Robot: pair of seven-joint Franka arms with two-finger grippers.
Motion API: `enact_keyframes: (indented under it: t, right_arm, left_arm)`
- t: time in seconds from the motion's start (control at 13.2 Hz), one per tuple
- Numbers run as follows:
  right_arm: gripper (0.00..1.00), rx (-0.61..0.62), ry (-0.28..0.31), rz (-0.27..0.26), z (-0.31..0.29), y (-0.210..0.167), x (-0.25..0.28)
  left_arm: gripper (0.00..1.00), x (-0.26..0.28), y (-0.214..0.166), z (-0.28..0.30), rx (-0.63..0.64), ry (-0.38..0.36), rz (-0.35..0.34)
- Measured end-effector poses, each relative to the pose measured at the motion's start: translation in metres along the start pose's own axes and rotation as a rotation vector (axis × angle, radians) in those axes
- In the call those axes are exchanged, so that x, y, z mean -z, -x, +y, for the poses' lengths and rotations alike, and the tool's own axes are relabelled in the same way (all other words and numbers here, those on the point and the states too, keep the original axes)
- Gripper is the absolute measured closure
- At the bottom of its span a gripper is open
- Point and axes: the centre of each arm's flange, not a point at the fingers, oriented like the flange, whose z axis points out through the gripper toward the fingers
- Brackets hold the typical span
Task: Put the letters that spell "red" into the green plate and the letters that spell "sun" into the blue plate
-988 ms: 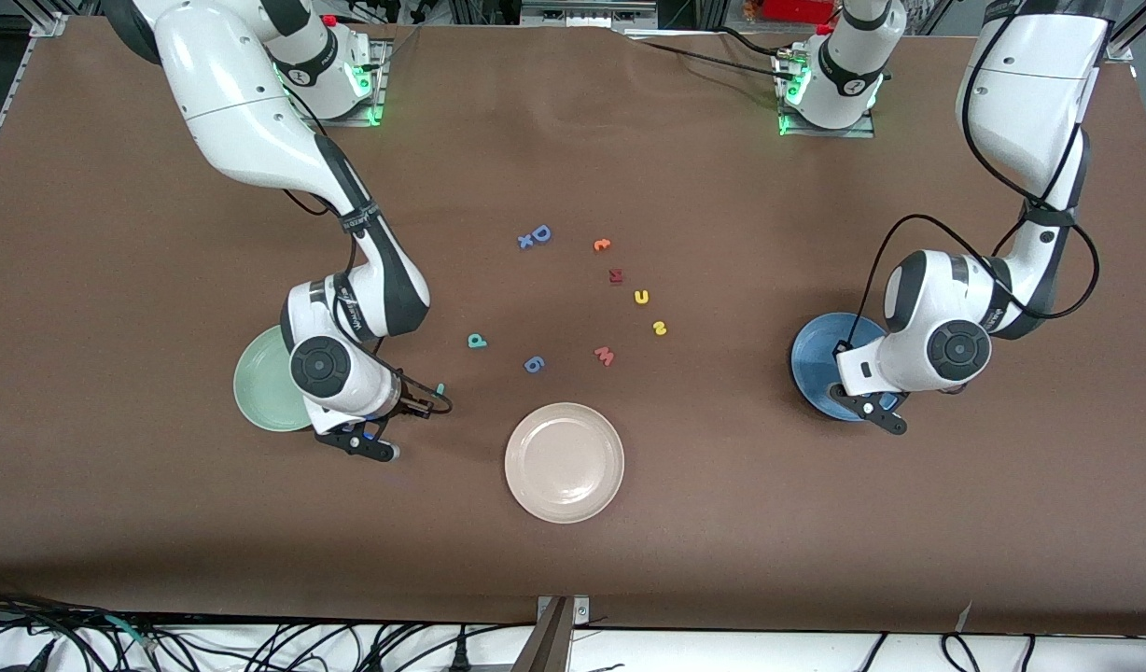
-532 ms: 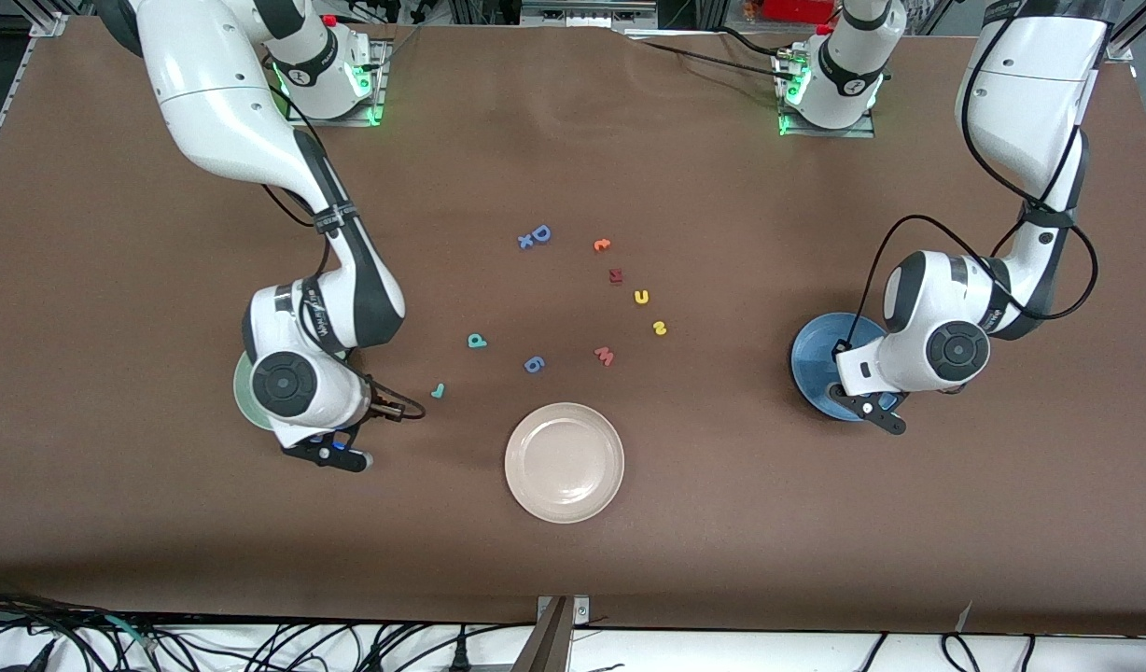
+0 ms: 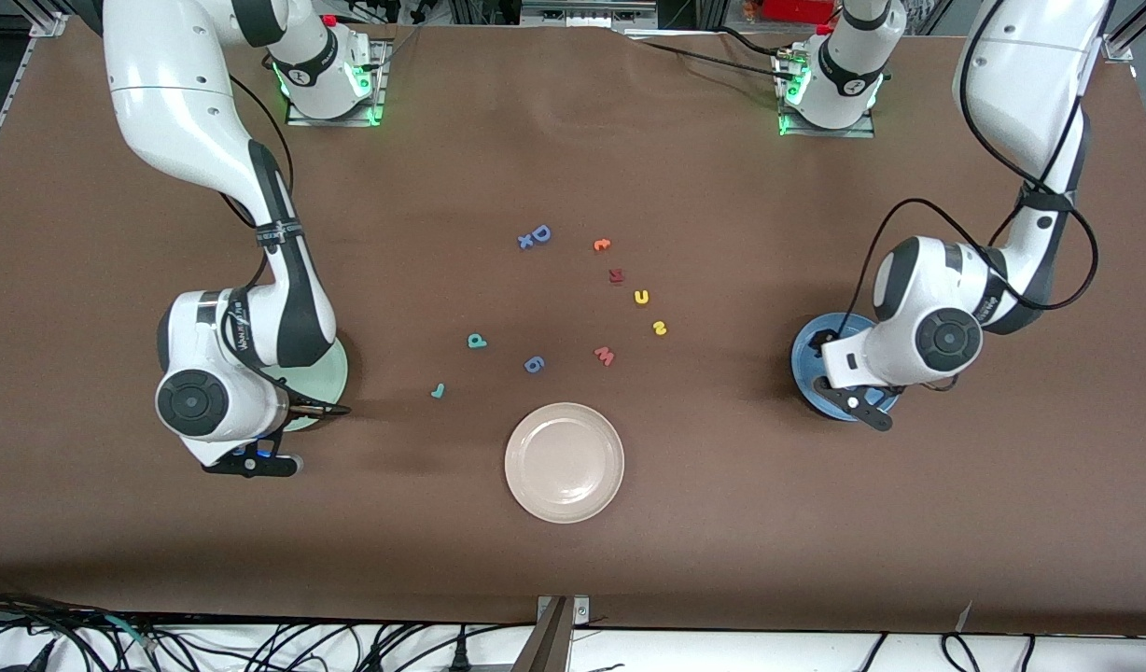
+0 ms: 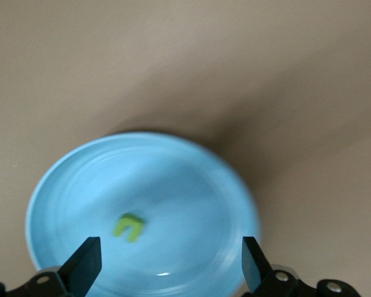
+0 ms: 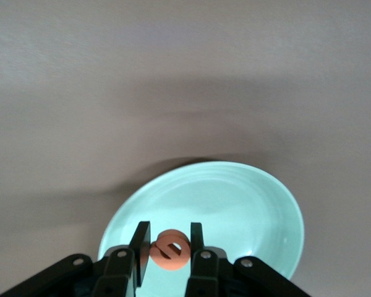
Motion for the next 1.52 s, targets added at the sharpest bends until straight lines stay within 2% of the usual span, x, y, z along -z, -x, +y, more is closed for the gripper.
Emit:
enact_keyframes:
  t: [0.15,0.23,0.3,0.38,0.53,0.76,0.84,1.06,1.37,1.52]
  right_arm:
    - [0.7,-0.011,0.0,-0.018,0.013,-0.001,-0.007]
    - [0.64,-0.011,0.0,-0.026,0.018,-0.001,-0.01]
    - [0.64,-0.012,-0.001,-0.031,0.021,0.0,-0.013]
    - [0.57,-0.012,-0.001,-0.034,0.021,0.0,-0.014]
    - [0.36,-0.01,-0.007,-0.041,0.018,0.001,-0.015]
    - [0.04,-0.025,-0.064,-0.051,0.01,0.003,-0.014]
    - [0.0,-0.029,-0.073,-0.052,0.007,0.003,-0.013]
    - [0.0,-0.061,-0.082,-0.053,-0.004,0.005,-0.011]
    - [0.0,-0.132,-0.076,-0.042,-0.054,0.016,-0.003]
    - [0.0,-0.167,-0.087,-0.01,-0.094,0.025,0.006]
  left_arm:
    - [0.0,0.021,-0.014,0.057,0.088,0.019,0.01]
    - [0.0,0.026,-0.02,0.087,0.136,0.03,0.013]
    - [0.0,0.03,-0.025,0.112,0.183,0.04,0.017]
    - [0.0,0.032,-0.028,0.133,0.231,0.049,0.018]
    - [0.0,0.036,-0.032,0.17,0.314,0.061,0.018]
    - [0.0,0.029,-0.038,0.22,0.406,0.065,0.028]
    - [0.0,0.023,-0.041,0.232,0.449,0.071,0.035]
    - [0.0,-0.005,-0.05,0.252,0.569,0.105,0.053]
    - [0.01,-0.04,-0.062,0.259,0.61,0.15,0.081]
    - [0.04,-0.051,-0.064,0.257,0.608,0.135,0.09]
